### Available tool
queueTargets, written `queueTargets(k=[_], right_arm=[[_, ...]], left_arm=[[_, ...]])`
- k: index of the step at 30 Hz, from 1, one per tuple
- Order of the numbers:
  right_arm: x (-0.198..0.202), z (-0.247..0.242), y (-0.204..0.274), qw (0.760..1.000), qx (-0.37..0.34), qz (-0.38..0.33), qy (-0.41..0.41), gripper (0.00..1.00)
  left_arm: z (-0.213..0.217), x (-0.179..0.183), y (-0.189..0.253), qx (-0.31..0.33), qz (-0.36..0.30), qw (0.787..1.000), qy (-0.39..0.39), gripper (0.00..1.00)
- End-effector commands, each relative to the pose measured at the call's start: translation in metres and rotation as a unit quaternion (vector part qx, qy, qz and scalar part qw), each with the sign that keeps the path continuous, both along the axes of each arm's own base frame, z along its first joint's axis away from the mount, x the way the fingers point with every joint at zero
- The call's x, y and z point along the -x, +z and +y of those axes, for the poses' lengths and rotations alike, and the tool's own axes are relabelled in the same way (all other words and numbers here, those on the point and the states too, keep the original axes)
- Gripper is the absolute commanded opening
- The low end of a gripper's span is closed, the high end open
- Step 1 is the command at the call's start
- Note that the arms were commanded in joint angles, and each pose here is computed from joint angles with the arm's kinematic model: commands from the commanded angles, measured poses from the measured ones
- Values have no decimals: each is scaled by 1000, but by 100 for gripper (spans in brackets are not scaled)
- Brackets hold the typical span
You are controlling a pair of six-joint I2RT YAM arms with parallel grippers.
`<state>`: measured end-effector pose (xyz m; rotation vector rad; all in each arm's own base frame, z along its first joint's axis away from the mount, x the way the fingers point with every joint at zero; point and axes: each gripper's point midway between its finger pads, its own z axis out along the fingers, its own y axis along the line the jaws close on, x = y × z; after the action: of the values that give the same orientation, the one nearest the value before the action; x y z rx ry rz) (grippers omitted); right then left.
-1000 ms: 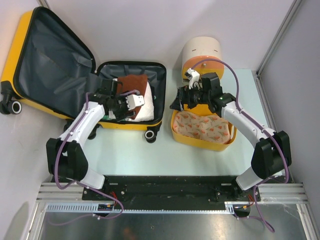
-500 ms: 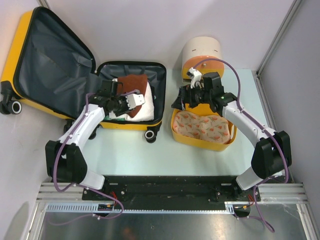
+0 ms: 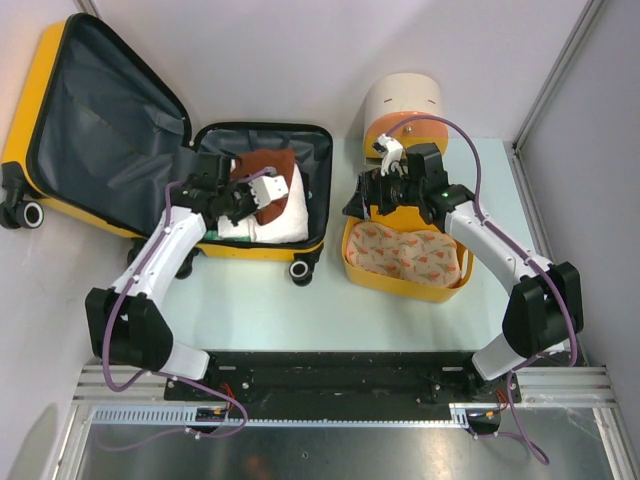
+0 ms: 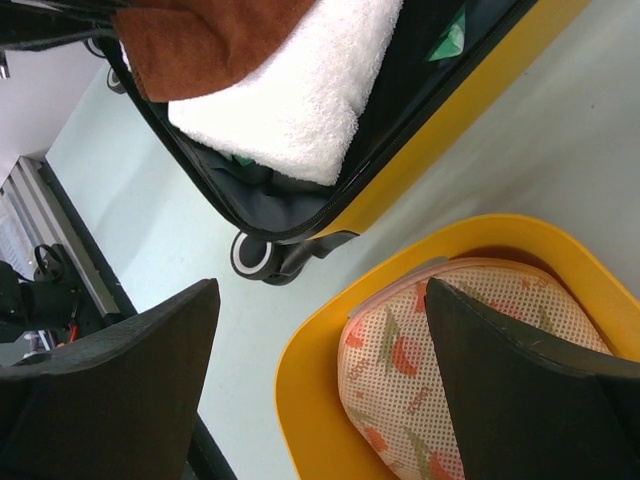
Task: Open, take out, and arrange the luggage
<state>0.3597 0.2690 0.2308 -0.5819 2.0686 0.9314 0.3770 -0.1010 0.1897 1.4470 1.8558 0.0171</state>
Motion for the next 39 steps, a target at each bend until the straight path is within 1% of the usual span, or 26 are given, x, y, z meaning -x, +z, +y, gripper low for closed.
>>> queueTargets(k=[1, 3, 5, 7, 13, 14, 16, 17, 18, 20, 23, 28, 31, 35, 39], right_arm=[[-9, 1, 30, 998, -6, -57, 7, 89], [-12, 0, 32, 997, -2, -71, 8, 91], [-15, -1, 32, 996, 7, -88, 13, 92], [-21, -1, 33, 994, 12, -107, 13, 93], [-34, 3, 38, 981, 31, -187, 40, 96], [-37, 5, 38, 978, 31, -203, 44, 97], [-33, 10, 38, 967, 30, -240, 77, 100], [-37, 16, 49, 956, 18, -282, 83, 100], [-34, 19, 40, 951, 22, -293, 94, 100], [-34, 30, 41, 940, 19, -323, 108, 100], [-34, 45, 31, 935, 12, -329, 130, 100], [-17, 75, 8, 926, 7, -332, 178, 100], [-10, 92, 4, 916, -8, -349, 200, 100], [11, 118, 9, 893, -45, -373, 248, 100], [27, 144, 5, 877, -60, -391, 273, 100]], left_arm=[[-17, -10, 58, 71, -49, 996, 9, 0], [-20, -10, 87, 106, -65, 992, 22, 0], [-22, -6, 117, 128, -91, 987, 25, 0], [-22, 2, 139, 147, -108, 983, 29, 0], [-14, 21, 175, 164, -148, 974, 44, 0], [-13, 26, 184, 173, -156, 971, 48, 0], [-13, 34, 193, 183, -162, 968, 48, 0], [-13, 37, 199, 191, -166, 966, 50, 0], [-13, 42, 206, 198, -173, 964, 51, 0], [-12, 47, 215, 211, -176, 960, 58, 0], [-11, 57, 229, 234, -182, 953, 68, 0], [-14, 72, 247, 268, -184, 943, 67, 0], [-15, 77, 247, 273, -183, 942, 66, 0], [-16, 79, 246, 278, -178, 942, 65, 0], [-17, 80, 248, 283, -177, 941, 64, 0]])
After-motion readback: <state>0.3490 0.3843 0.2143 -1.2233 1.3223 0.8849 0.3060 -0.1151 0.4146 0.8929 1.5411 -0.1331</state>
